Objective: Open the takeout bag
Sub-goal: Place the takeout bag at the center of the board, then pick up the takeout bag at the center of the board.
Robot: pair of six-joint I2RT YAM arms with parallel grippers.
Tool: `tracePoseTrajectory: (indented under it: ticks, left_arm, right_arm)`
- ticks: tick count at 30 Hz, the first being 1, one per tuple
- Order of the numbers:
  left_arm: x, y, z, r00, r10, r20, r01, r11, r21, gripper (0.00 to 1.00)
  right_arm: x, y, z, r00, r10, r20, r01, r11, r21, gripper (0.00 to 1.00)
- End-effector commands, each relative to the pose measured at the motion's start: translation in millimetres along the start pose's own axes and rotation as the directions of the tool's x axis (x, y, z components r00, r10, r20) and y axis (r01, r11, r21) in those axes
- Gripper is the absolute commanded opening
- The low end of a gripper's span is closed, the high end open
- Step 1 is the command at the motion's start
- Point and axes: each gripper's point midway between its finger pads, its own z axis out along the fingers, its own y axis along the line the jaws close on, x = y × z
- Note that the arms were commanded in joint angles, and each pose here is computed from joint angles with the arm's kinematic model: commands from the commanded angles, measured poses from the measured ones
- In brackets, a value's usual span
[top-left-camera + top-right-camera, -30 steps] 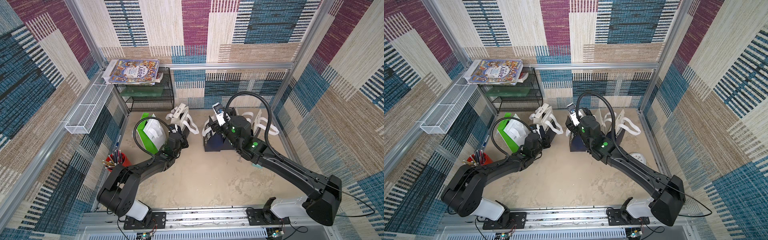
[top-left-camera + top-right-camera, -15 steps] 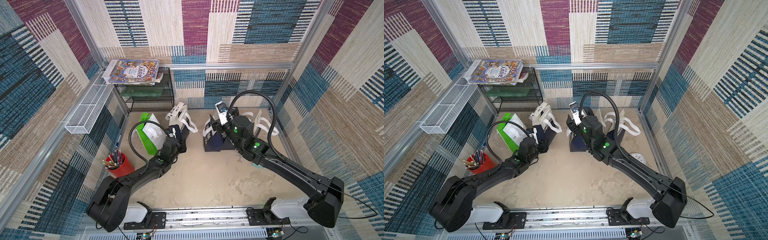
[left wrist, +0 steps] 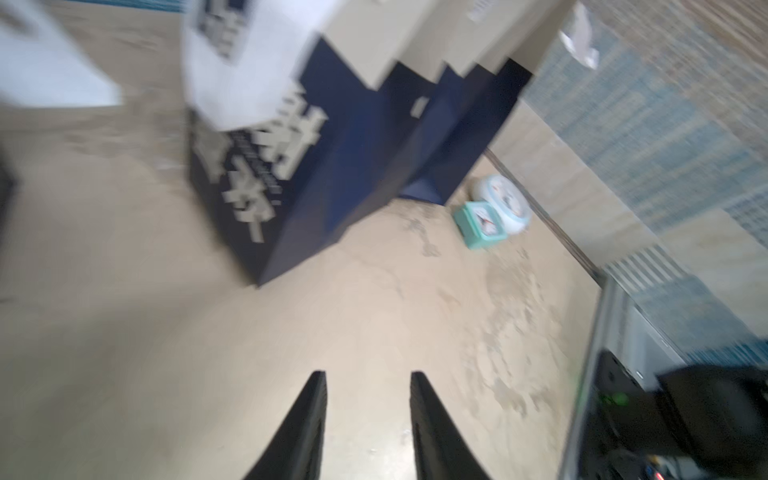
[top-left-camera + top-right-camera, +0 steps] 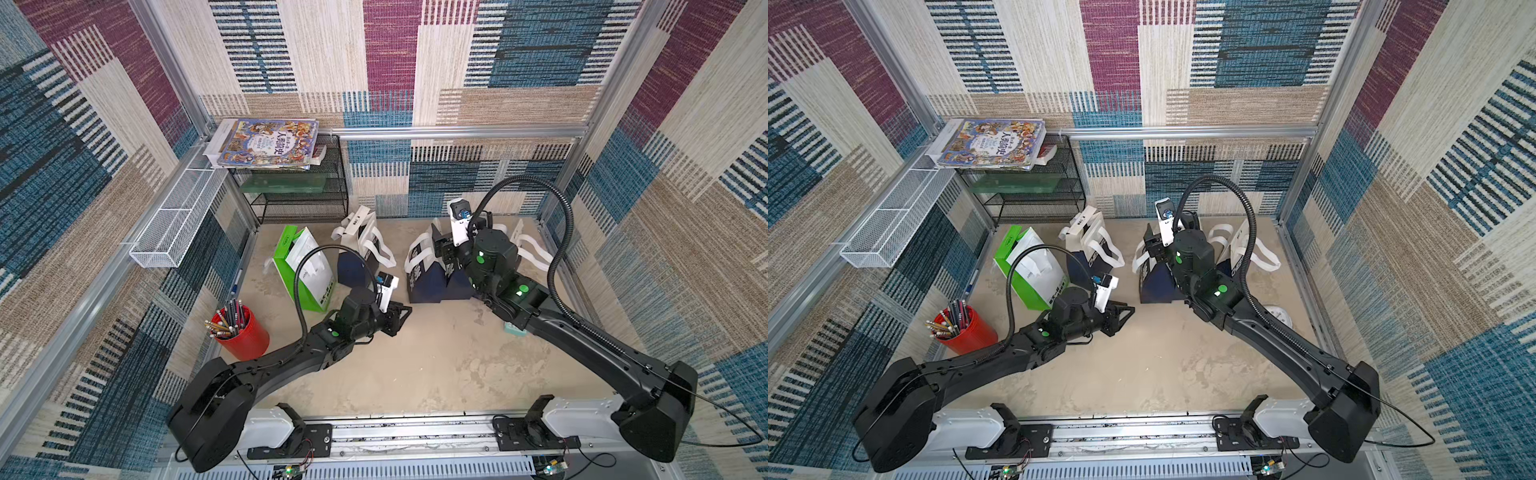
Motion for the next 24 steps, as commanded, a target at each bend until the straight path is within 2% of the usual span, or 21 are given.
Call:
tracePoseTrajectory:
  ticks: [1, 6, 12, 14, 19, 24]
  left_arm:
    - [-4, -38, 12, 0.996, 0.087, -0.019, -0.082, 0.978, 0.191, 0.27]
    - [-26, -37, 37, 0.998, 0.025, 0.059, -0.036, 0.981, 0.192, 0.22]
    - [-39, 7, 68, 0.994, -0.059, 0.094, 0.061, 0.998, -0.025, 0.17]
    - [-46, 16, 73, 0.990, -0.070, 0.122, 0.078, 0.995, -0.060, 0.17]
    - [-58, 41, 83, 0.984, -0.086, 0.158, 0.115, 0.976, -0.185, 0.15]
    - [-72, 70, 73, 0.973, -0.067, 0.222, 0.134, 0.943, -0.306, 0.15]
  right_arm:
    - [-5, -6, -4, 0.999, 0.035, 0.017, -0.035, 0.999, 0.016, 0.80]
    - [-9, -15, -11, 0.999, 0.039, 0.032, -0.041, 0.999, 0.033, 0.80]
    - [-5, -22, -17, 0.999, 0.039, 0.034, -0.040, 0.998, 0.044, 0.80]
    - [-2, -23, -18, 0.999, 0.038, 0.032, -0.039, 0.998, 0.046, 0.80]
    - [0, -26, -23, 0.998, 0.041, 0.038, -0.042, 0.998, 0.049, 0.80]
    - [3, -27, -27, 0.999, 0.033, 0.036, -0.034, 0.998, 0.044, 0.80]
